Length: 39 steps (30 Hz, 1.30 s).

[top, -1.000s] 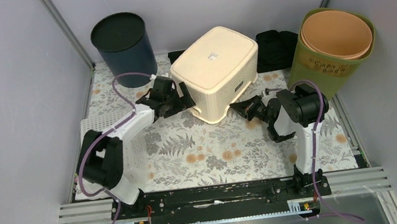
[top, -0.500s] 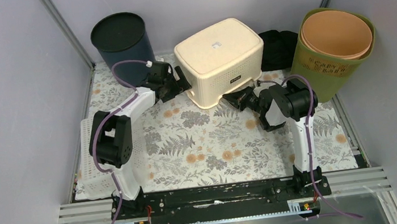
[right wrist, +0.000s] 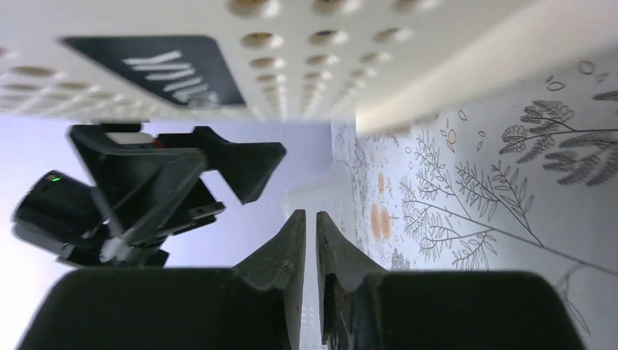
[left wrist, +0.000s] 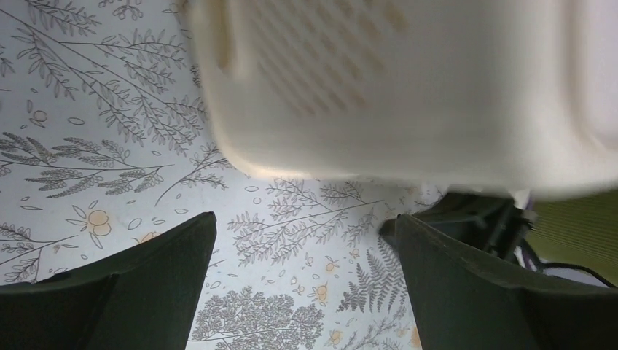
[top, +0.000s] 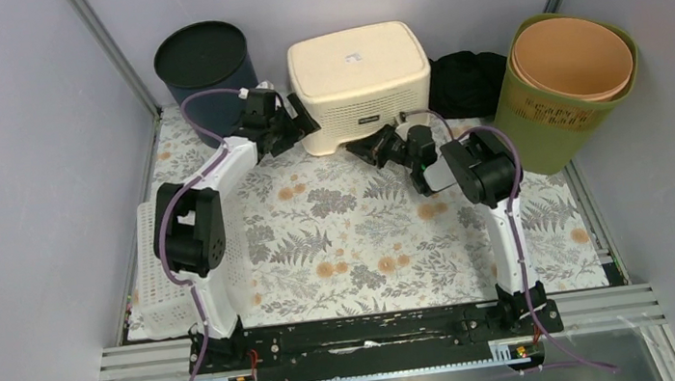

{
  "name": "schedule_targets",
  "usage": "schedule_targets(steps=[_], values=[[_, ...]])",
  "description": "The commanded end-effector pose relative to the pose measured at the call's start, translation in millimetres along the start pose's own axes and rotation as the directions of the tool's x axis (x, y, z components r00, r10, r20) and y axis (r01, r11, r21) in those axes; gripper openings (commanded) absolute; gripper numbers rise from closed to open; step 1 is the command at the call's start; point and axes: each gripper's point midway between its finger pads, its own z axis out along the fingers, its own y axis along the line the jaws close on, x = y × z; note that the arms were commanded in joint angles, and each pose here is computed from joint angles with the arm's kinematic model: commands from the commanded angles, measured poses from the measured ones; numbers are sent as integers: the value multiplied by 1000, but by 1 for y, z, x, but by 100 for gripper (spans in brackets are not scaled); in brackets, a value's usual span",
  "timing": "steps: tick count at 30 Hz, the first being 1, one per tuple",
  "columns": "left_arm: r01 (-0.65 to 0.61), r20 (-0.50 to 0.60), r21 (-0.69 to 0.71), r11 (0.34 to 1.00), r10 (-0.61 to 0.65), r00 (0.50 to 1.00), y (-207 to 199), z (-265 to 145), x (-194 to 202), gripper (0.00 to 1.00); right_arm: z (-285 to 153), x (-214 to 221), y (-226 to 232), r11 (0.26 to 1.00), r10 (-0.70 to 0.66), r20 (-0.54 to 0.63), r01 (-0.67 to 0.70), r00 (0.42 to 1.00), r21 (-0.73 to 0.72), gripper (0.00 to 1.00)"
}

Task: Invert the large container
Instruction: Move the container to the center of the board.

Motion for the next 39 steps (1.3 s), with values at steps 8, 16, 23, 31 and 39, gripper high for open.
schedule_targets(steps=[8,16,23,31,39], values=[[-34,132,140,990,15,991,-36,-64,-36,100,40,-2,-12,999,-24,-99,27,995,32,23],[-114,276,186,976,59,959,-69,-173,-77,100,13,20,27,996,-87,-179,87,980,-6,60],[-178,397,167,970,99,912,-85,-253,-101,100,-34,51,64,983,-178,-236,181,955,-10,77],[-196,382,153,969,125,916,-78,-281,-81,100,-82,76,91,935,-315,-294,349,902,68,88],[-167,350,100,981,122,929,-41,-303,-34,100,-149,108,110,824,-468,-345,543,814,165,91]])
